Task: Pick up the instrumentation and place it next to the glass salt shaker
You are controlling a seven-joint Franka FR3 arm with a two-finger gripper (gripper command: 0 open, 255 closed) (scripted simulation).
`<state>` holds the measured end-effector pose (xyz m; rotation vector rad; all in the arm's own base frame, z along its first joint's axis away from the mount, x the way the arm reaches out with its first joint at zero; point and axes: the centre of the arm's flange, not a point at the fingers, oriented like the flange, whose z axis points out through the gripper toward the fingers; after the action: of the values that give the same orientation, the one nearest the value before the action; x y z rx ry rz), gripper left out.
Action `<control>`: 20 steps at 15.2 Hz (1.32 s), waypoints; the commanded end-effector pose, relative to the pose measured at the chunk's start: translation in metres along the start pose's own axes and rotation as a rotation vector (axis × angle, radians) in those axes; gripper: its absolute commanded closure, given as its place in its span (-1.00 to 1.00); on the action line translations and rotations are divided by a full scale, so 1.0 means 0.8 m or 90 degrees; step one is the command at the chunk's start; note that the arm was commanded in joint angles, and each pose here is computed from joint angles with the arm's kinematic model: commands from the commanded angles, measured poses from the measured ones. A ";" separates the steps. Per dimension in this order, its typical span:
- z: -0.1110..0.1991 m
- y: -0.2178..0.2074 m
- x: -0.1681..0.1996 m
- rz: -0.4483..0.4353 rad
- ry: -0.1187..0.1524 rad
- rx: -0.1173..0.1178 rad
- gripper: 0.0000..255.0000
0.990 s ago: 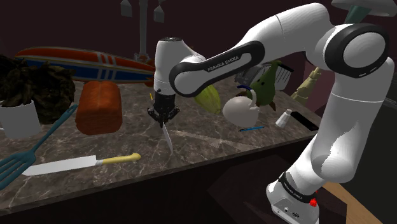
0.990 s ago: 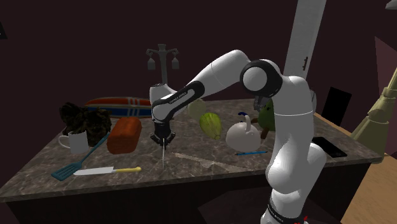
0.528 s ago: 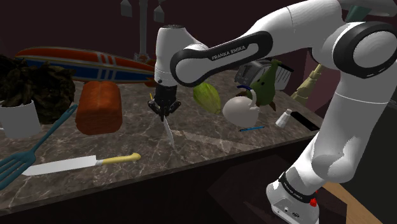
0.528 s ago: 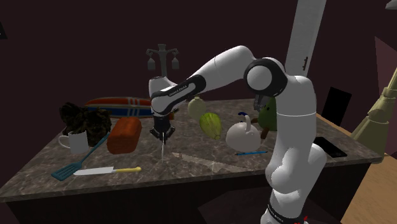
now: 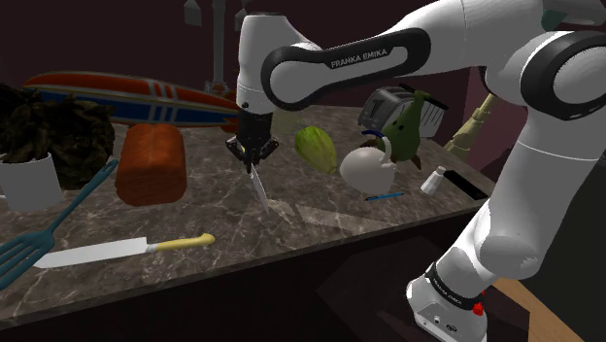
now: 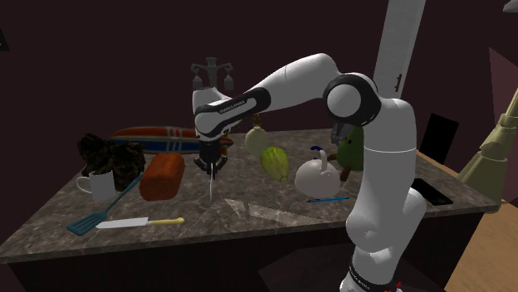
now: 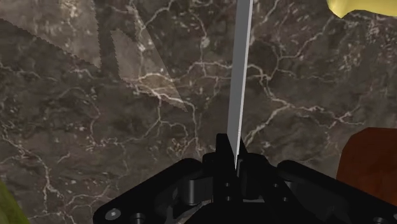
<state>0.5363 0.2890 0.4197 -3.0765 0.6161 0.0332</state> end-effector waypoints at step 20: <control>-0.113 0.050 -0.007 0.000 0.000 0.000 1.00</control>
<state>0.5238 0.2639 0.5101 -3.0769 0.6171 0.0337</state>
